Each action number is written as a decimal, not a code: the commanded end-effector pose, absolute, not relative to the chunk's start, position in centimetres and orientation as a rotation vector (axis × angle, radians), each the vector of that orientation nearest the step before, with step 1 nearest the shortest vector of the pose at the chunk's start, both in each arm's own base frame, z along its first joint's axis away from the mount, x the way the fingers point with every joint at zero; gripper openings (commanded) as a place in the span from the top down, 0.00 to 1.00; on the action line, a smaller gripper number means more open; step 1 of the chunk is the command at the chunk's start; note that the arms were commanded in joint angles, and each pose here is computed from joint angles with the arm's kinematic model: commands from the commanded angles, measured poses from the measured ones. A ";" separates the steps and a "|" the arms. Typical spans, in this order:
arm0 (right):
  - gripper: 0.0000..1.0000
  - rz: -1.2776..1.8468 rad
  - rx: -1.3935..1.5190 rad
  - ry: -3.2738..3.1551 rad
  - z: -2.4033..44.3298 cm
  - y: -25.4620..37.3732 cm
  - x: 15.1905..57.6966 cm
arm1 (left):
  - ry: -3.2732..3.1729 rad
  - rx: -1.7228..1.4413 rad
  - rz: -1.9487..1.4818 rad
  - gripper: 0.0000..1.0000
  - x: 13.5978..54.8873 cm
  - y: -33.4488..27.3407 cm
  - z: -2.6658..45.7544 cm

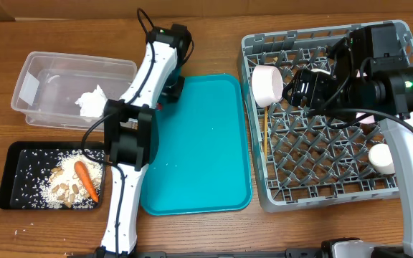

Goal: Sort waste into correct bins and load items into the dishwasher
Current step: 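Reach the left gripper to the red snack wrapper and grasp it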

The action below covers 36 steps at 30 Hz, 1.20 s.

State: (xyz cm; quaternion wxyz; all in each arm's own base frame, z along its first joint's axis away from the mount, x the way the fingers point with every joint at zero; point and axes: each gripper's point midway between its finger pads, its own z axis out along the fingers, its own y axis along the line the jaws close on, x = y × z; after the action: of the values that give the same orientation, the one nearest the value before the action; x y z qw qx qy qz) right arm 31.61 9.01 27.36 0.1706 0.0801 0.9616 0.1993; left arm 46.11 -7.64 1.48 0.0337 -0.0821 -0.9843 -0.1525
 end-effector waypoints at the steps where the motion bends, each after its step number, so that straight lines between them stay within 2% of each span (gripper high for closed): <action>1: 0.00 0.551 0.193 2.713 27.9 9.0 31.6 | -2.977 -0.287 -0.476 0.71 45.4 -8.0 0.0; 3: 0.00 0.550 0.187 2.709 27.9 9.0 31.7 | -2.961 -0.295 -0.478 0.94 45.0 -8.1 0.0; 4: 0.00 0.551 0.187 2.708 27.9 9.0 31.7 | -2.955 -0.286 -0.481 0.96 44.7 -8.2 0.3; 11: 0.00 0.552 0.183 2.693 28.1 9.0 32.0 | -3.006 -0.316 -0.457 0.96 43.9 -9.9 5.1; 19: 0.00 0.552 0.184 2.698 28.0 9.0 31.9 | -3.265 -0.297 -0.308 0.96 43.4 -10.9 16.3; 23: 0.00 0.552 0.186 2.703 28.0 9.0 31.8 | -3.410 -0.199 -0.271 0.96 42.9 -9.8 21.8; 26: 0.00 0.552 0.186 2.701 28.0 9.0 31.9 | -3.476 0.011 -0.364 0.96 42.2 -7.0 24.8; 30: 0.00 0.552 0.186 2.701 28.0 9.0 31.9 | -3.428 0.354 -0.541 0.96 40.8 -1.7 26.2; 36: 0.00 0.553 0.190 2.701 28.0 9.0 31.9 | -3.323 0.575 -0.504 0.96 40.4 3.0 24.8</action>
State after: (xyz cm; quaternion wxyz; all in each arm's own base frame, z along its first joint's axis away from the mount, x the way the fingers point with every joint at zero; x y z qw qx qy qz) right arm 31.82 9.03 27.46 0.1766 0.0721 0.9613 0.1987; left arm 40.28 1.12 25.59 -0.1452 0.1215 -0.9718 -0.1402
